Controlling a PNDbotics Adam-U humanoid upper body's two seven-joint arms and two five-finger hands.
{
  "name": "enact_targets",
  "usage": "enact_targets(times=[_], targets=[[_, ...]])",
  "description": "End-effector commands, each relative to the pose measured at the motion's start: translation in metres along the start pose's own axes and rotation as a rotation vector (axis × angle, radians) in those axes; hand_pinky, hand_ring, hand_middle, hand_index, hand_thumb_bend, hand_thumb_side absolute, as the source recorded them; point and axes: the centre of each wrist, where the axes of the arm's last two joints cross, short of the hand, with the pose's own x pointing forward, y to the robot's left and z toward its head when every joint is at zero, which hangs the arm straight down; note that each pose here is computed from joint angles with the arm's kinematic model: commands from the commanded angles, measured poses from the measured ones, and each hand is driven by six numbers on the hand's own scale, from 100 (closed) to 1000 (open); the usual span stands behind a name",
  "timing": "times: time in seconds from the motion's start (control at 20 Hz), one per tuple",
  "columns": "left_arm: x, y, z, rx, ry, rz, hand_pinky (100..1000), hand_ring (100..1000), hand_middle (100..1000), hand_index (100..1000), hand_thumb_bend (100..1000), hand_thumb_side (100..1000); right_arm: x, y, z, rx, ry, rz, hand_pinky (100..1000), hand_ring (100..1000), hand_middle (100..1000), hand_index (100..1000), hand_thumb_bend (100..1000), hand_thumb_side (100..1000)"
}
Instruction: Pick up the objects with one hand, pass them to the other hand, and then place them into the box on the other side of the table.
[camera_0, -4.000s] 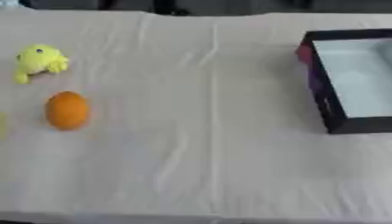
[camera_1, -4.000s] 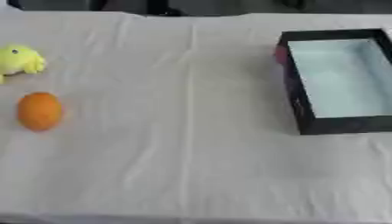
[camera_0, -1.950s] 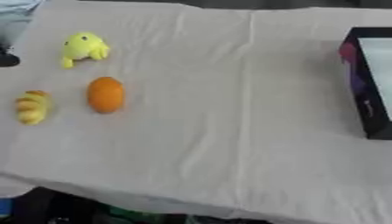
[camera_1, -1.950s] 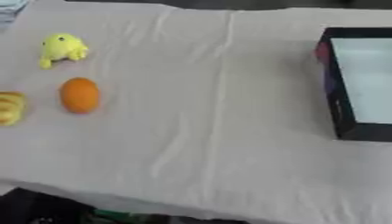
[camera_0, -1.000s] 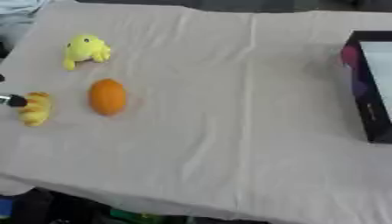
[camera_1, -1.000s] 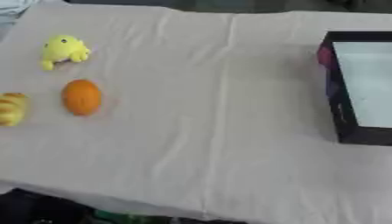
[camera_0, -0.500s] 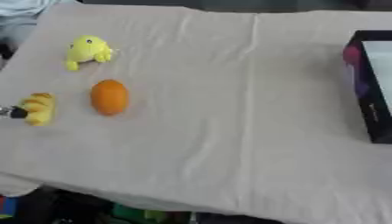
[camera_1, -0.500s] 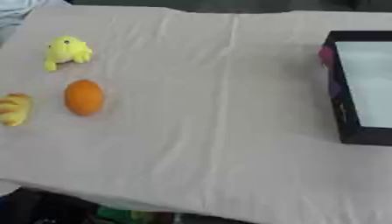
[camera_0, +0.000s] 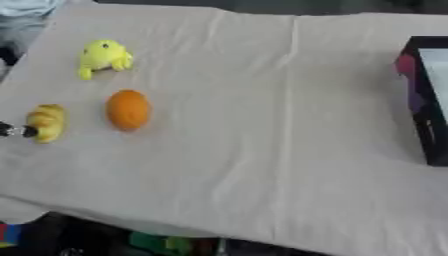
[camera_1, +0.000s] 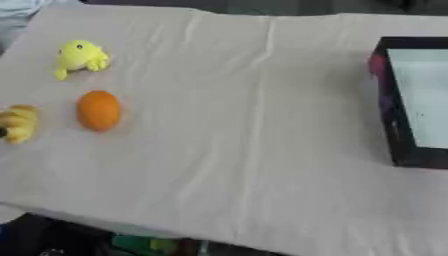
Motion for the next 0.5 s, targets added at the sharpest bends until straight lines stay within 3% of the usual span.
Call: enact_targets(times=[0.05,0.15,0.3,0.5], targets=[[-0.0001,0.0064,-0.0024,0.023,0.011,-0.009,787,781,678,732,728,481,0.012,-0.0075,-0.0041,-0.006,-0.031,0.02,844,870,907,900,100,536],[0.0012,0.0042,-0.0045,0.011,0.009,-0.023,786,780,676,723,719,469,0.0115,-0.0078,-0.0038,-0.007,-0.029,0.02,844,868,904,899,100,537],[0.0046,0.0027,-0.0068,0.001,0.002,-0.029,780,770,664,702,632,414,0.0102,-0.0068,-0.0035,-0.005,-0.024,0.016,844,868,904,899,100,543],[0.0088,0.0022,-0.0056,-0.013,-0.022,-0.013,767,747,641,686,403,322,0.0093,-0.0065,-0.0031,-0.001,-0.02,0.019,845,865,900,897,100,546]])
